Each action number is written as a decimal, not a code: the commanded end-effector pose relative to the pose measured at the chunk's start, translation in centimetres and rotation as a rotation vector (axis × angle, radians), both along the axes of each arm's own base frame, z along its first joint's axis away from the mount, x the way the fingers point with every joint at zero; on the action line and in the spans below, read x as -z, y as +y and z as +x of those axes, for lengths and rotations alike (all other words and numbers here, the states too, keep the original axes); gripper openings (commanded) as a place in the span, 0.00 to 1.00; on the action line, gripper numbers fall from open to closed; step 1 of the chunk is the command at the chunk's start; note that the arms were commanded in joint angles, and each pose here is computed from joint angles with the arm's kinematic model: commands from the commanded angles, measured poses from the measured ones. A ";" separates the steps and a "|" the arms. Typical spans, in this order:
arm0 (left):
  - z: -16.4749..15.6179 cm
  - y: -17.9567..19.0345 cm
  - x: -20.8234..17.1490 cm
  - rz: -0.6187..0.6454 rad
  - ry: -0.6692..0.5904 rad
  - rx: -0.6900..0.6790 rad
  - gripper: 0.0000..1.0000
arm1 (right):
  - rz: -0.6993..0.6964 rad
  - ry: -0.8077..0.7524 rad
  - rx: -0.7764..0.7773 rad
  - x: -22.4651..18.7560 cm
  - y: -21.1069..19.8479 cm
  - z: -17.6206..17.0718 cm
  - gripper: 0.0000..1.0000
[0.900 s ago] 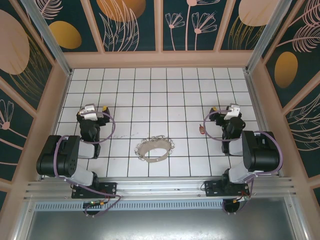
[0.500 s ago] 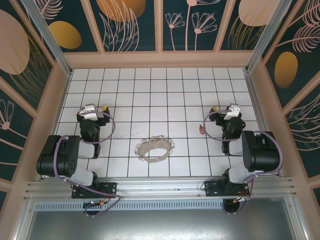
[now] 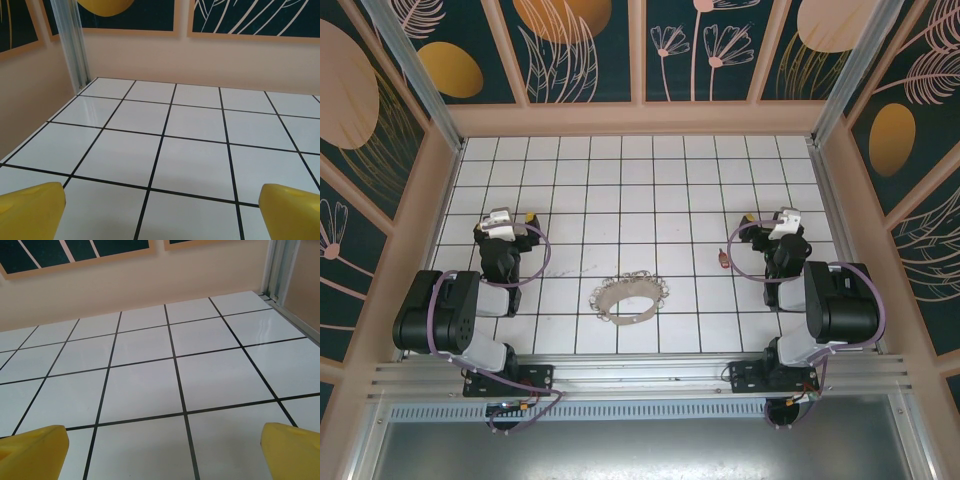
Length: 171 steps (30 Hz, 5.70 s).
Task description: Put the keys on the keyring
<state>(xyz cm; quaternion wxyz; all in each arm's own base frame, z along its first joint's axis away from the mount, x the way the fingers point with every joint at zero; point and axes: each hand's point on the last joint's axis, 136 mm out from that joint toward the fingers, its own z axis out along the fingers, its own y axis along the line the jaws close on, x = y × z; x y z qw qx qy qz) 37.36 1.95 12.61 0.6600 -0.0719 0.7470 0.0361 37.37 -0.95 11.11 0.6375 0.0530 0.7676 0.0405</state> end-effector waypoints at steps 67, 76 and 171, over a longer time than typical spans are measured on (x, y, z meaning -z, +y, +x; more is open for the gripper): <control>-7.5 -28.7 0.7 -0.657 0.575 0.585 0.94 | 0.241 0.878 -0.569 7.3 28.3 -13.9 0.18; -7.6 -28.0 -0.4 -0.633 0.548 0.580 0.95 | 0.224 0.830 -0.560 7.1 30.4 -8.2 0.11; -8.5 -29.1 -2.1 -0.641 0.569 0.661 0.97 | 0.267 0.889 -0.654 8.5 30.2 -13.5 0.27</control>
